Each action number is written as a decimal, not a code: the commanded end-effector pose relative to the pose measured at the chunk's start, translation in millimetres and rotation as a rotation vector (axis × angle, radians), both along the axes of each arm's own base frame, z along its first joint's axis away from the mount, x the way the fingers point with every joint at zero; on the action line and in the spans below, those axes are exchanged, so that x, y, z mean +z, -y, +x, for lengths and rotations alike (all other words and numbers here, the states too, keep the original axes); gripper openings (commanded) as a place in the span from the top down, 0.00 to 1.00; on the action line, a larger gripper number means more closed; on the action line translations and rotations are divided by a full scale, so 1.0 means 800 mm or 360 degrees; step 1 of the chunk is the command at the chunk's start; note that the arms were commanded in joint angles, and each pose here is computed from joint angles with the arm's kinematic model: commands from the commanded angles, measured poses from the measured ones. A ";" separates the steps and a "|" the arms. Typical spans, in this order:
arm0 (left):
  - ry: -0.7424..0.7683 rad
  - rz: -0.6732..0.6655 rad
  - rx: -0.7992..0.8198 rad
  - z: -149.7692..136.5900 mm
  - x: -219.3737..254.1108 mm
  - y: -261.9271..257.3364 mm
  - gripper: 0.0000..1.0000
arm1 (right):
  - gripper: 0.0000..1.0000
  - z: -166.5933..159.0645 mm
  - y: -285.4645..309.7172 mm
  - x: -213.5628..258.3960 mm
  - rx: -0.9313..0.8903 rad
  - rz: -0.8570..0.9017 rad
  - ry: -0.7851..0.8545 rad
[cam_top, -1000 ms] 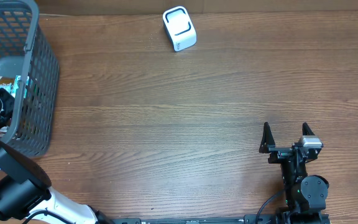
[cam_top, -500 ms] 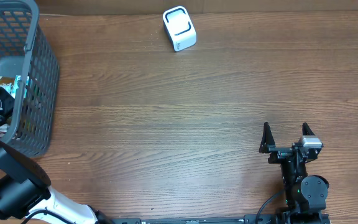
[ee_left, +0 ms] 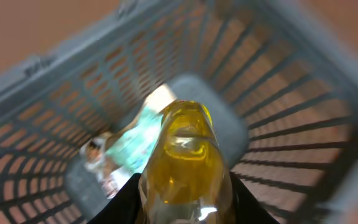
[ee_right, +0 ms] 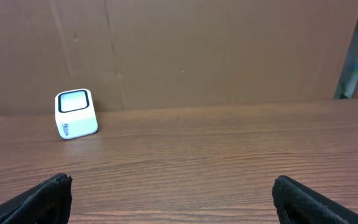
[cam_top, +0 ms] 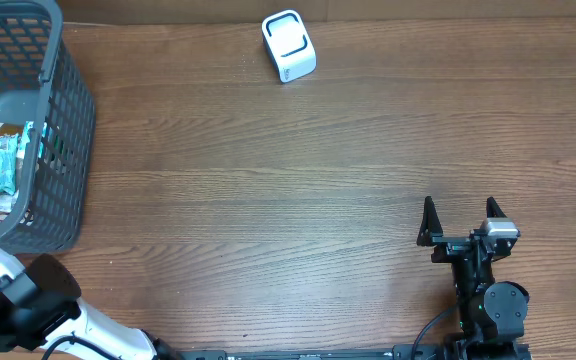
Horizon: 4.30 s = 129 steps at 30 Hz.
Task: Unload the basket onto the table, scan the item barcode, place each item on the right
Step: 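Grasp the yellow oil bottle in the basket with the left gripper, then lift the yellow bottle out and carry it toward the white scanner, then hold the yellow bottle in front of the scanner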
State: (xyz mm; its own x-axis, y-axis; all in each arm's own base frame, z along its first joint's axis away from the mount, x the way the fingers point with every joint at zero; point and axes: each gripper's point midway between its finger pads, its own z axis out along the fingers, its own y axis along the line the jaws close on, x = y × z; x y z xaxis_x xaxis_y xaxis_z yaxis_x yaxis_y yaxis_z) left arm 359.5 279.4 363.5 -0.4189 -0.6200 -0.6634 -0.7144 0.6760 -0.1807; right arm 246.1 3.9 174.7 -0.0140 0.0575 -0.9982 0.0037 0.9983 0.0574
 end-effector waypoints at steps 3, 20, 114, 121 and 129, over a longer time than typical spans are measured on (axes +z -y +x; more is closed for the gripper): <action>0.0299 -0.0046 -0.0172 0.011 0.072 0.057 0.96 | 0.00 0.000 0.000 -0.004 -0.0004 -0.0008 -0.0002; 0.0372 0.0122 -0.0577 0.050 0.122 0.215 0.96 | 0.00 0.000 0.000 -0.004 -0.0004 -0.0008 -0.0002; -0.0852 -0.0064 -0.1489 -0.013 -0.326 0.840 0.30 | 0.00 0.000 0.000 -0.004 -0.0004 -0.0008 -0.0002; -0.0831 -0.0063 -0.1594 -0.011 -0.319 0.846 0.07 | 0.00 0.000 0.000 -0.004 -0.0004 -0.0008 -0.0002; -0.0852 0.0002 -0.1694 -0.011 -0.315 0.840 0.28 | 0.00 0.000 0.000 -0.004 -0.0004 -0.0008 -0.0002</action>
